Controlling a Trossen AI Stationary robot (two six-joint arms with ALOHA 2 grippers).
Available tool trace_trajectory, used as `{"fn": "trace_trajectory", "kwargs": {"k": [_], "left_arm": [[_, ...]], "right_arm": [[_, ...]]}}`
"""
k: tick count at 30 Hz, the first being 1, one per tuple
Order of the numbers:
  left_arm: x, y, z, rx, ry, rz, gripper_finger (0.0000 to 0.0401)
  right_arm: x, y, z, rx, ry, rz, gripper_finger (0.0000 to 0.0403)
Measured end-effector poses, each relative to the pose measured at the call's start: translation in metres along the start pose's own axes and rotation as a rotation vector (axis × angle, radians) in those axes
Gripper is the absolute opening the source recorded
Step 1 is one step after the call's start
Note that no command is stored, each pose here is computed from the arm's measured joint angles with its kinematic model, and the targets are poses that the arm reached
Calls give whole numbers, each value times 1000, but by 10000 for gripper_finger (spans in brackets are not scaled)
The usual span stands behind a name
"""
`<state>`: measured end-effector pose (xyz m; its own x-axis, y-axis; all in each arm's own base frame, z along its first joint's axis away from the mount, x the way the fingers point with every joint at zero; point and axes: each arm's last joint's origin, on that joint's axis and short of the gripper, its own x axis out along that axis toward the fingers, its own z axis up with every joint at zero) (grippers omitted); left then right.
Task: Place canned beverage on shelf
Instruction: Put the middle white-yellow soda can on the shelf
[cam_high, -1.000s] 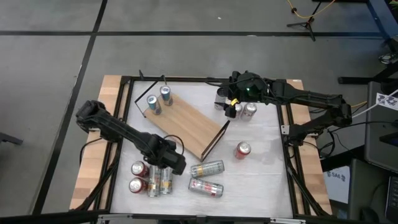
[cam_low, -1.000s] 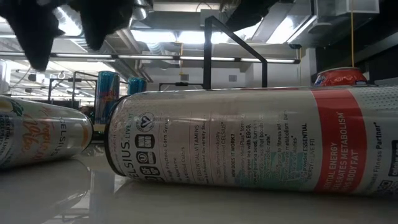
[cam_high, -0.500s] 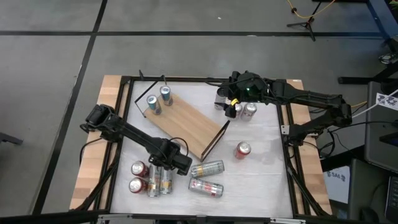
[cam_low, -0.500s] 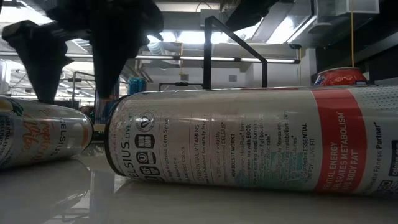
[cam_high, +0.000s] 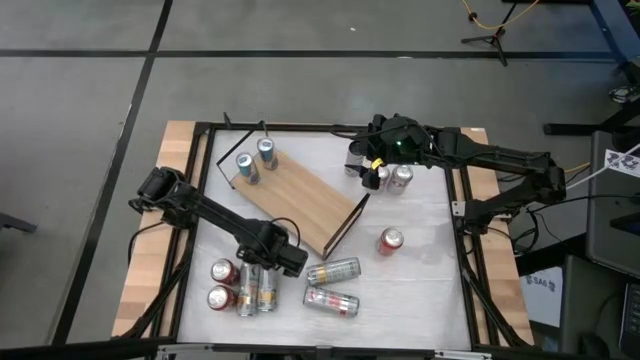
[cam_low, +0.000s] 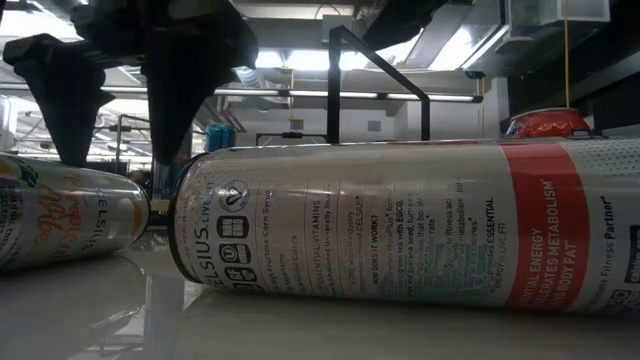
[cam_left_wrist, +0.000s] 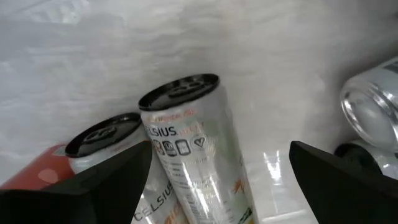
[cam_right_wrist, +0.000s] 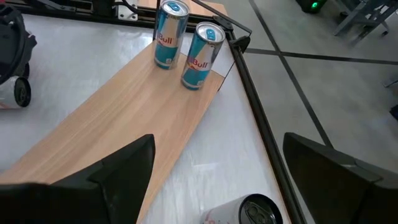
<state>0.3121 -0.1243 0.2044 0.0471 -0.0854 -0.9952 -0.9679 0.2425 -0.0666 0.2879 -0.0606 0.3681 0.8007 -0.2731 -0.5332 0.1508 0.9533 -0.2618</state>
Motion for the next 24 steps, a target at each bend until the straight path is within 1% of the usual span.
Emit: {"fn": "trace_trajectory", "kwargs": {"k": [5, 9, 21, 24], "left_arm": [[0, 0, 1, -2, -25, -2, 373], [11, 3, 1, -1, -23, 30, 373], [34, 12, 5, -1, -52, 32, 373], [40, 12, 5, 0, -50, 11, 373]], "right_arm": [[0, 0, 0, 0, 0, 0, 349], [0, 0, 0, 0, 1, 0, 349], [0, 0, -1, -1, 6, 2, 349], [0, 0, -1, -1, 6, 2, 349]]}}
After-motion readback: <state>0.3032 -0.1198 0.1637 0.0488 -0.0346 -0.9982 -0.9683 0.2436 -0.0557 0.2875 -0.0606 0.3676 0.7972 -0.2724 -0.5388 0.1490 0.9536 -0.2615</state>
